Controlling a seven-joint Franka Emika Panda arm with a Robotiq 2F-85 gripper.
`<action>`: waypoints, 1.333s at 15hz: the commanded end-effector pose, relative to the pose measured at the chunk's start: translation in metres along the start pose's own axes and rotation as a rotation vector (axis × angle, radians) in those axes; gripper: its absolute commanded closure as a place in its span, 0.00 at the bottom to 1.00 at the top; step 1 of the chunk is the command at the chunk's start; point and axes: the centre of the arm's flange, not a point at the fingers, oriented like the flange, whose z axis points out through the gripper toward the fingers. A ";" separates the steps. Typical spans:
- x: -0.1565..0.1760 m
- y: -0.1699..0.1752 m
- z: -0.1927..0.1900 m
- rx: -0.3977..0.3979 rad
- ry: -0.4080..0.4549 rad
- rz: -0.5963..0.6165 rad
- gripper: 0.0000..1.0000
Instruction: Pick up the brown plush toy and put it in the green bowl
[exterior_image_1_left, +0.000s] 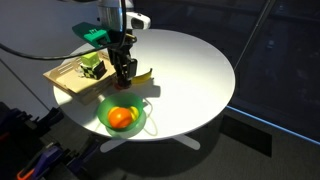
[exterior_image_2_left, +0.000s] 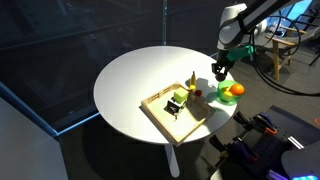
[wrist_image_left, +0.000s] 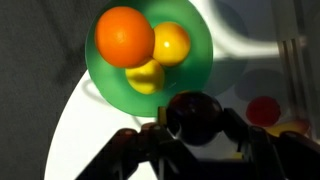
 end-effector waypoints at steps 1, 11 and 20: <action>-0.018 0.000 0.000 -0.008 0.020 -0.031 0.66; -0.046 0.009 0.013 0.000 0.031 -0.030 0.66; -0.053 0.026 0.025 0.015 0.030 0.001 0.66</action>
